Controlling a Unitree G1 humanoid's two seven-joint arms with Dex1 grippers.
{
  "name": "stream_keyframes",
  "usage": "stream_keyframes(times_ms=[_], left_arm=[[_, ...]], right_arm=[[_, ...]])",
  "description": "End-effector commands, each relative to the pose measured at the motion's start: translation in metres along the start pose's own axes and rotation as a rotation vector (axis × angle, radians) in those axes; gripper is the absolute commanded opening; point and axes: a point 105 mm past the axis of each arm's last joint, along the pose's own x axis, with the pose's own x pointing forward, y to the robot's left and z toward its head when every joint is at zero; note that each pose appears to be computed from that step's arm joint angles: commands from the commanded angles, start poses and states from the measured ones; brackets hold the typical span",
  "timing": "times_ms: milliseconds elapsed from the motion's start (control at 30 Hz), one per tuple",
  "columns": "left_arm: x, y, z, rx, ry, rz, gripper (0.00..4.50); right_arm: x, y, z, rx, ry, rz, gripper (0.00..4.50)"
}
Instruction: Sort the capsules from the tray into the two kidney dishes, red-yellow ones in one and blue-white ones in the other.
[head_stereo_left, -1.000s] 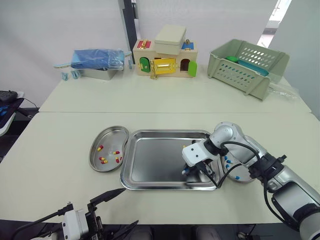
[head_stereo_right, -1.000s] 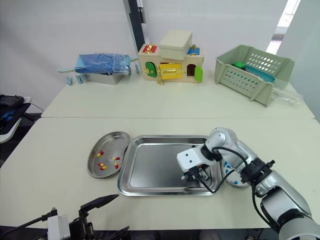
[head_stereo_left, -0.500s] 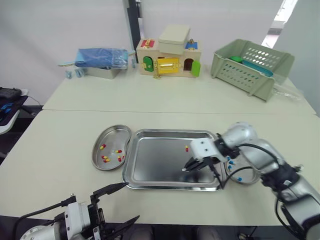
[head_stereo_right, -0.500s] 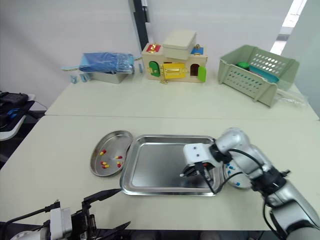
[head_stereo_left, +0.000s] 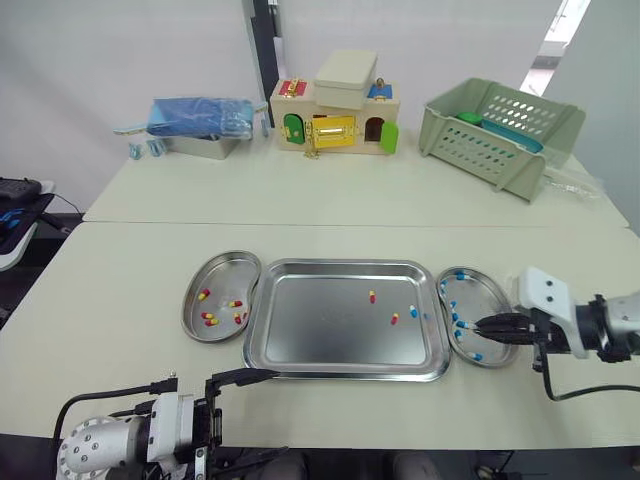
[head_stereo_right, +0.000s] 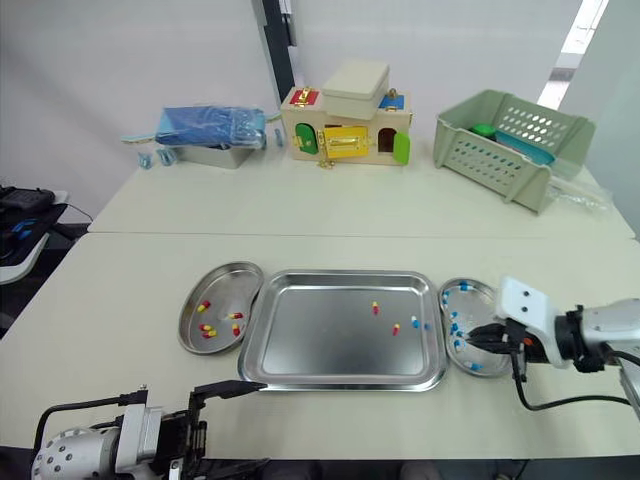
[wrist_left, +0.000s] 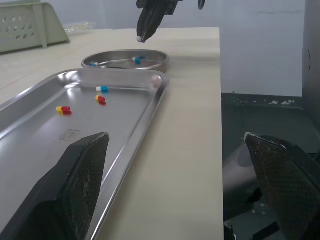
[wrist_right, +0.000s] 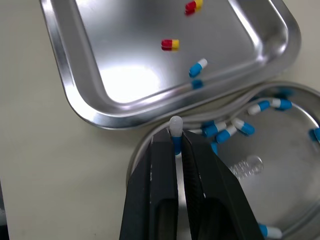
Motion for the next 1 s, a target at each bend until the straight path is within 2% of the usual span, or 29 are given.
stream_keyframes(times_ms=[33,133,200,467,633,900,1000], left_arm=[[0.001,-0.001,0.004,0.010,-0.029,-0.007,4.50],[0.002,0.000,0.003,0.011,-0.031,-0.002,4.50],[0.000,0.001,0.003,0.017,-0.027,0.015,4.50],[-0.003,-0.001,0.001,0.010,-0.019,0.061,4.50],[-0.007,0.002,0.001,0.015,-0.007,0.085,4.50],[-0.015,0.003,-0.005,0.026,0.007,0.125,4.50],[-0.021,0.013,-0.003,0.011,0.013,0.192,4.50]], right_arm=[[-0.007,-0.008,-0.007,-0.018,0.019,-0.070,0.00],[-0.003,-0.012,-0.013,0.000,0.018,-0.082,0.00],[-0.001,-0.011,-0.018,0.005,0.028,-0.070,0.67],[-0.002,-0.013,-0.017,0.008,0.002,-0.052,2.76],[-0.021,-0.012,-0.017,0.034,-0.043,-0.075,4.37],[-0.047,-0.004,-0.022,0.035,-0.073,-0.031,4.47],[-0.059,-0.006,-0.024,0.041,-0.093,-0.028,4.47]])
